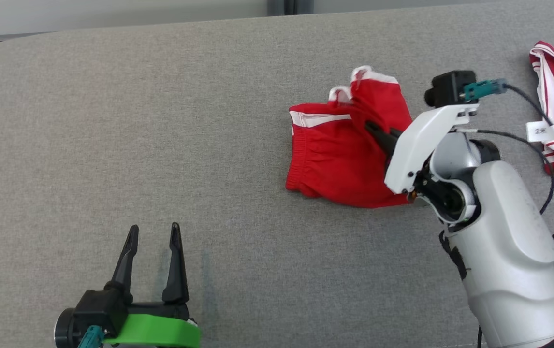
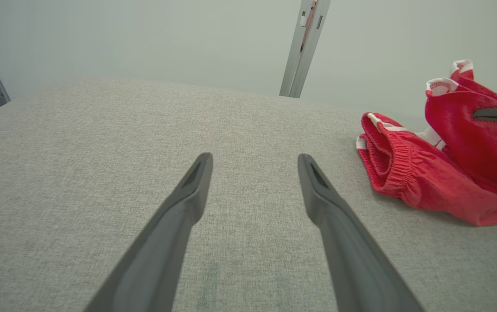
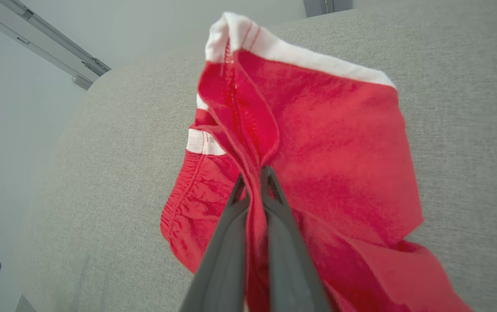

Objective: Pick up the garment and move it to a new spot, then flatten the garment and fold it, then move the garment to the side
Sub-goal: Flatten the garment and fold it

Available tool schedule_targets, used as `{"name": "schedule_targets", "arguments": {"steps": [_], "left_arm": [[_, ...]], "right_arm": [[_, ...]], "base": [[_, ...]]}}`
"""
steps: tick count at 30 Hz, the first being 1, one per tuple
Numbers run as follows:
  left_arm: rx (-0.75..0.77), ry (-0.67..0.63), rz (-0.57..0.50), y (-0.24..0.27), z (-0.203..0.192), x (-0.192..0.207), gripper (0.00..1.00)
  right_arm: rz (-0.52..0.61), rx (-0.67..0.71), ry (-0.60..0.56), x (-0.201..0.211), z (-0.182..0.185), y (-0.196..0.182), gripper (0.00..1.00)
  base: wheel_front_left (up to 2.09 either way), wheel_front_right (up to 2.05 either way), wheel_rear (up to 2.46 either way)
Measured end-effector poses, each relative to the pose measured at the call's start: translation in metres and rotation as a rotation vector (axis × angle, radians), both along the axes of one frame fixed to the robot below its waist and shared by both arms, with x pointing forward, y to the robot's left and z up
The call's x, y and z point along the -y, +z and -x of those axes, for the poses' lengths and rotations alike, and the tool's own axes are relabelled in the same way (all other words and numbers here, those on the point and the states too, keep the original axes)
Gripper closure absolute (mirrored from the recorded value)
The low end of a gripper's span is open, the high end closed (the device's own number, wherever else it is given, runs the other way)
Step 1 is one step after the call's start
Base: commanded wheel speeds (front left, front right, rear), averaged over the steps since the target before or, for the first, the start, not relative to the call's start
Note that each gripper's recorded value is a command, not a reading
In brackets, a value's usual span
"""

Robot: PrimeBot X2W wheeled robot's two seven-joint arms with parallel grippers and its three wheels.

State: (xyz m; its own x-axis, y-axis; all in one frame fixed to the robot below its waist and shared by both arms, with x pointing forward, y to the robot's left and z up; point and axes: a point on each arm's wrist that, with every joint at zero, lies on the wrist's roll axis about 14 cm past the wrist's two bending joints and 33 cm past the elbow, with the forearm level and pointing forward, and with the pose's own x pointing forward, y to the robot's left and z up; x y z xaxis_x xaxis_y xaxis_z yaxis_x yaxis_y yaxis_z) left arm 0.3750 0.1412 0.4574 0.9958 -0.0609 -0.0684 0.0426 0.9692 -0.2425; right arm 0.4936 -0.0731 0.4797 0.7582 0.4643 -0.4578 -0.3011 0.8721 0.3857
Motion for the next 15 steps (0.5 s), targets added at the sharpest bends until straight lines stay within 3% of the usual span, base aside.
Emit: {"name": "schedule_targets", "arguments": {"steps": [4, 8, 15], "left_arm": [[-0.012, -0.001, -0.001, -0.003, 0.001, 0.001, 0.00], [-0.025, 0.014, -0.002, -0.007, 0.006, -0.003, 0.00], [-0.038, 0.012, 0.001, -0.009, 0.013, -0.001, 0.00]], "right_arm": [[-0.001, -0.019, 0.046, -0.023, 0.005, -0.019, 1.00], [-0.077, -0.028, 0.087, -0.050, 0.011, -0.027, 1.00], [-0.145, -0.012, 0.098, -0.074, 0.006, -0.026, 1.00]], "base": [[0.00, 0.00, 0.00], [0.00, 0.00, 0.00], [0.00, 0.00, 0.00]]}}
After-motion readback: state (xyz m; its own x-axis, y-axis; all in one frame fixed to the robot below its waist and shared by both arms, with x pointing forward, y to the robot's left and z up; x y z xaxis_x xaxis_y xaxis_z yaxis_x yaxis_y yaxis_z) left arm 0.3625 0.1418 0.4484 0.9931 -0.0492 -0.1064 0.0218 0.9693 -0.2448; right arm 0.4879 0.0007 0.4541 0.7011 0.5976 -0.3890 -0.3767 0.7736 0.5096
